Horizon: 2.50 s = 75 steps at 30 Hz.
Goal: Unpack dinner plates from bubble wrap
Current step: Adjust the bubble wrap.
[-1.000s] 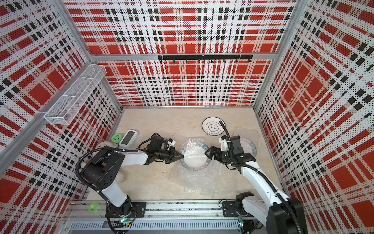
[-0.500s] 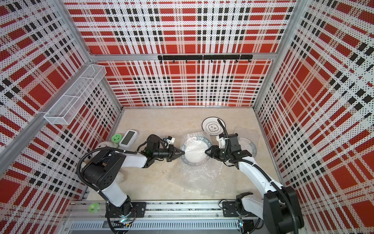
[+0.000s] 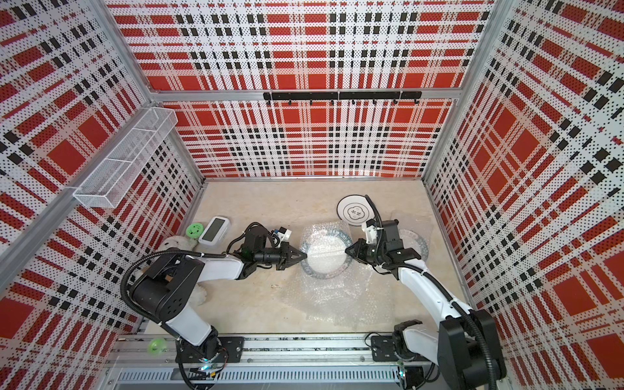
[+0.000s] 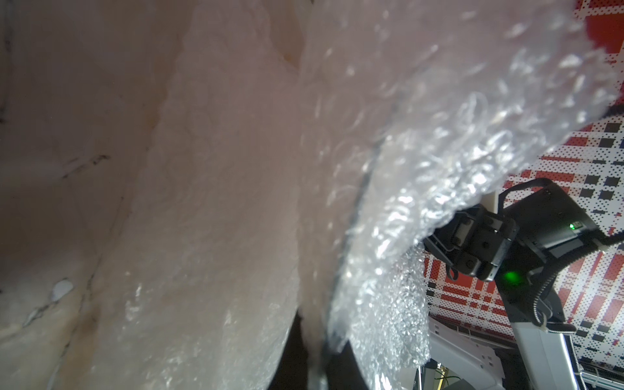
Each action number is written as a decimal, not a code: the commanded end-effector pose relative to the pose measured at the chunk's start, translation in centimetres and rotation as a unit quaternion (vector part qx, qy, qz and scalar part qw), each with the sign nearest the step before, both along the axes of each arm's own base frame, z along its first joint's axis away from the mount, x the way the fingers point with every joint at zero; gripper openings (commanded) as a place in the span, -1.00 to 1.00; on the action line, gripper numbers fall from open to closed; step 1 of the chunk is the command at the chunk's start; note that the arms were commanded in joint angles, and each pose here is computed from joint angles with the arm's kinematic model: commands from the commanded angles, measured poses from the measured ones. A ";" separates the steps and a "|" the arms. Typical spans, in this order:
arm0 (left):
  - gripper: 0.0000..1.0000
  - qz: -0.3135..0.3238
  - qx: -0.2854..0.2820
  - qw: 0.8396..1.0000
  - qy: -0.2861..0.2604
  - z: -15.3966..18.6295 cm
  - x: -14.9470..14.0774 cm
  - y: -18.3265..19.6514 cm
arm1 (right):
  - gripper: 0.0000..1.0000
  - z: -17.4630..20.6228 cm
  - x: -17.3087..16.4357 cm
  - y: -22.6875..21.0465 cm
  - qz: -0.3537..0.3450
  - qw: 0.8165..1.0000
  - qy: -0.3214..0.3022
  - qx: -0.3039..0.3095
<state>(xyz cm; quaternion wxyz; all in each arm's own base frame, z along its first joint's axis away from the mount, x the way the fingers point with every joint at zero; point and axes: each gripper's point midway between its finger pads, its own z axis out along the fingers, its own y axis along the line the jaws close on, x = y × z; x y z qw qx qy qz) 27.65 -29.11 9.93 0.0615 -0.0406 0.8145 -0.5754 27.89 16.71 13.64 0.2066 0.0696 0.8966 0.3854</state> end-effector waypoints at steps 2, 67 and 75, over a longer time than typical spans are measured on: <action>-1.00 -0.016 -0.009 0.999 -0.028 1.7 0.1 -0.8 | -0.82 2.3 0.2 0.9 0.012 0.999 -0.037 0.033; 0.99 0.215 -0.031 0.973 -0.080 25.9 3.9 -0.8 | -1.00 21.3 4.6 5.9 0.000 0.659 -0.613 -0.436; 0.68 0.222 -0.047 0.971 -0.070 26.3 5.2 -2.3 | -1.00 21.2 3.4 7.1 0.015 0.635 -0.630 -0.446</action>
